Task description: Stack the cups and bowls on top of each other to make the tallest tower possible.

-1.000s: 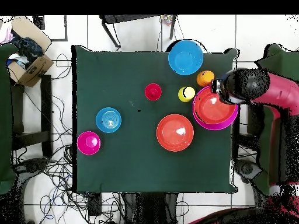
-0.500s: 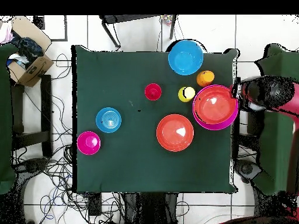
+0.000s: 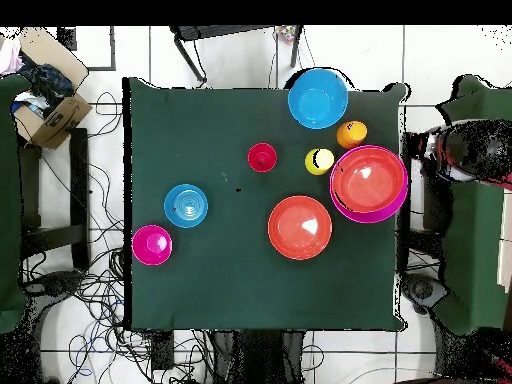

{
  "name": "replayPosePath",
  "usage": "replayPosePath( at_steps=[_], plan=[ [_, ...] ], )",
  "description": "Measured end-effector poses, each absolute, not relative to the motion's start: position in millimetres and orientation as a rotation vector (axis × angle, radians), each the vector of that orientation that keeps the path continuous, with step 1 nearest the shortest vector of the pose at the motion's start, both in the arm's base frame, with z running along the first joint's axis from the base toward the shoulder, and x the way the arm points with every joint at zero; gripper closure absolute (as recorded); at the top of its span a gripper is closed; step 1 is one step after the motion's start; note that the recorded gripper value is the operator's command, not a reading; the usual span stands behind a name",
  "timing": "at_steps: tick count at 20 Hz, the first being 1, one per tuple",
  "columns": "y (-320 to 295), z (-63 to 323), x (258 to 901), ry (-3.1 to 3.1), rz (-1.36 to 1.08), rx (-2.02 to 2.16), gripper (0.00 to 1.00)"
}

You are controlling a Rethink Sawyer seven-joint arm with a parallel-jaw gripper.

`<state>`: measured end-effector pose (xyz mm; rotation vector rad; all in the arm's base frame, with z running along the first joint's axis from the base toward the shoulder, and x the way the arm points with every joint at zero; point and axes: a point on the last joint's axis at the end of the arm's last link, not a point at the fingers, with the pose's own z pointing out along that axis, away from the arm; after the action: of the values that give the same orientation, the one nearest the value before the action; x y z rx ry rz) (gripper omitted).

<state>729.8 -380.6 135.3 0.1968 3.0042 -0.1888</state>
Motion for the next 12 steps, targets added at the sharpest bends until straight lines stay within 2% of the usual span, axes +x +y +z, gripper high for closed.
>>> replayPosePath(
  at_steps=[12],
  plan=[
    [-356, 188, 765, 2.94, -0.256, 0.138, 0.0]
  ],
)
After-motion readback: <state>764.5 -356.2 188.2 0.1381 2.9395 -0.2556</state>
